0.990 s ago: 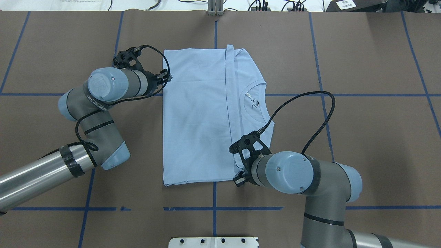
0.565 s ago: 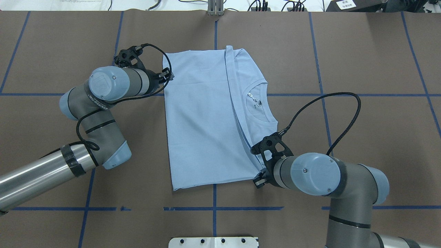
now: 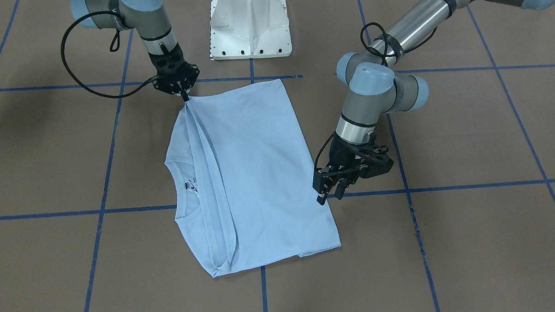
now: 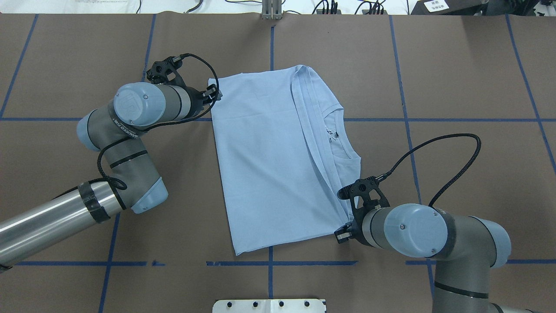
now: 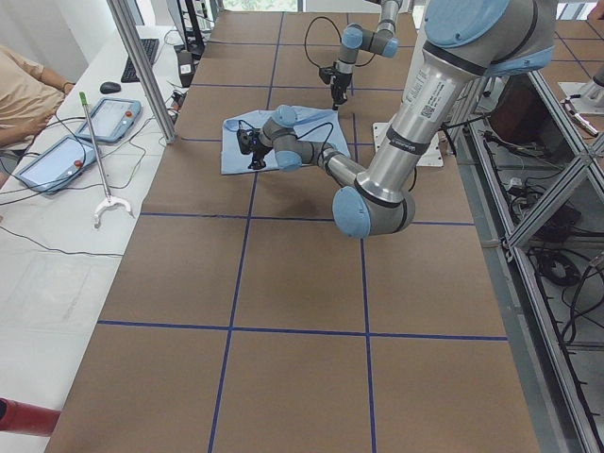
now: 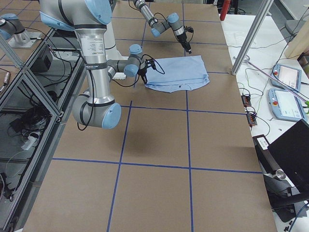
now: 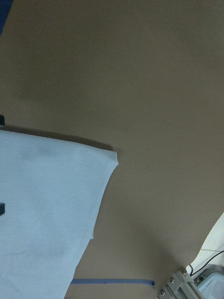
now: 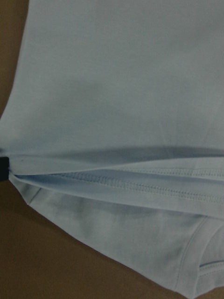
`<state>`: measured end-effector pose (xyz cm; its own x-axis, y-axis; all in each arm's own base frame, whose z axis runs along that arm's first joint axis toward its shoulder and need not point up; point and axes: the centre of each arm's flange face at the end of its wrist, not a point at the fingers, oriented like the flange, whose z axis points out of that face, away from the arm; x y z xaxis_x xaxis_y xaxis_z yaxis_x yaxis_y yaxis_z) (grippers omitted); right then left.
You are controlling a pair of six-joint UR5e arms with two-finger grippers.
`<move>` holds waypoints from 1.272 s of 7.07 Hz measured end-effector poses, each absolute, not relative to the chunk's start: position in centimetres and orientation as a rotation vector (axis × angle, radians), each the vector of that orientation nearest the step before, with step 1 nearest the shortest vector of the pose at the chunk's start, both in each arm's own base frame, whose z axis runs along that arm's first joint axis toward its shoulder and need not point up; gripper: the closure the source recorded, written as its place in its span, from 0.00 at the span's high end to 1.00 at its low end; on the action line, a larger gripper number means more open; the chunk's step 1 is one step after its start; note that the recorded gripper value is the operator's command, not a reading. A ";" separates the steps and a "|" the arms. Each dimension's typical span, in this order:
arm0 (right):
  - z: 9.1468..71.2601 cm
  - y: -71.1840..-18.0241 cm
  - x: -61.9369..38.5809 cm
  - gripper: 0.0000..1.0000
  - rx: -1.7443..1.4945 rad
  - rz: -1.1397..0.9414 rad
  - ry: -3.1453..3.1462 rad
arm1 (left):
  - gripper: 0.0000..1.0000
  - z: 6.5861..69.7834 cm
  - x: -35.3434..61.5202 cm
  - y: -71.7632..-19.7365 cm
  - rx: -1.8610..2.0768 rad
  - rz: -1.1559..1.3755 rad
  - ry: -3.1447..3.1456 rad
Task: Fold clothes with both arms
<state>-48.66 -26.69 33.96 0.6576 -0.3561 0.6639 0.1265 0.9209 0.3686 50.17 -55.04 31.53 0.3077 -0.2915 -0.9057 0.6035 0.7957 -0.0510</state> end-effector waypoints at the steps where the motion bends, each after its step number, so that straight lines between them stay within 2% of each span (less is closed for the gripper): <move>1: 34.3 -26.6 -48.5 0.69 0.300 -0.275 -0.807 | 0.63 31.5 50.2 -55.0 0.325 -0.605 1.111; 2: 34.1 -26.6 -48.4 0.68 0.303 -0.271 -0.811 | 0.63 31.3 50.2 -55.1 0.326 -0.604 1.113; 3: 33.8 -26.9 -48.2 0.63 0.310 -0.261 -0.817 | 0.63 31.1 50.2 -55.1 0.327 -0.603 1.116; 6: 31.7 -30.6 -49.7 0.54 0.346 -0.209 -0.824 | 0.63 30.9 50.2 -55.1 0.330 -0.601 1.123; 8: 31.2 -32.9 -51.3 0.35 0.361 -0.196 -0.812 | 0.63 31.0 50.2 -55.0 0.330 -0.601 1.122; 9: 31.3 -33.6 -51.4 0.16 0.368 -0.197 -0.804 | 0.63 30.9 50.2 -55.0 0.330 -0.601 1.123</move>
<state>-51.40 -33.56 31.32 0.6799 -0.3090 0.6650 0.0330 0.9189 0.3932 50.18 -55.05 30.89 0.2996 -0.2821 -0.9114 0.6022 0.7968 -0.0487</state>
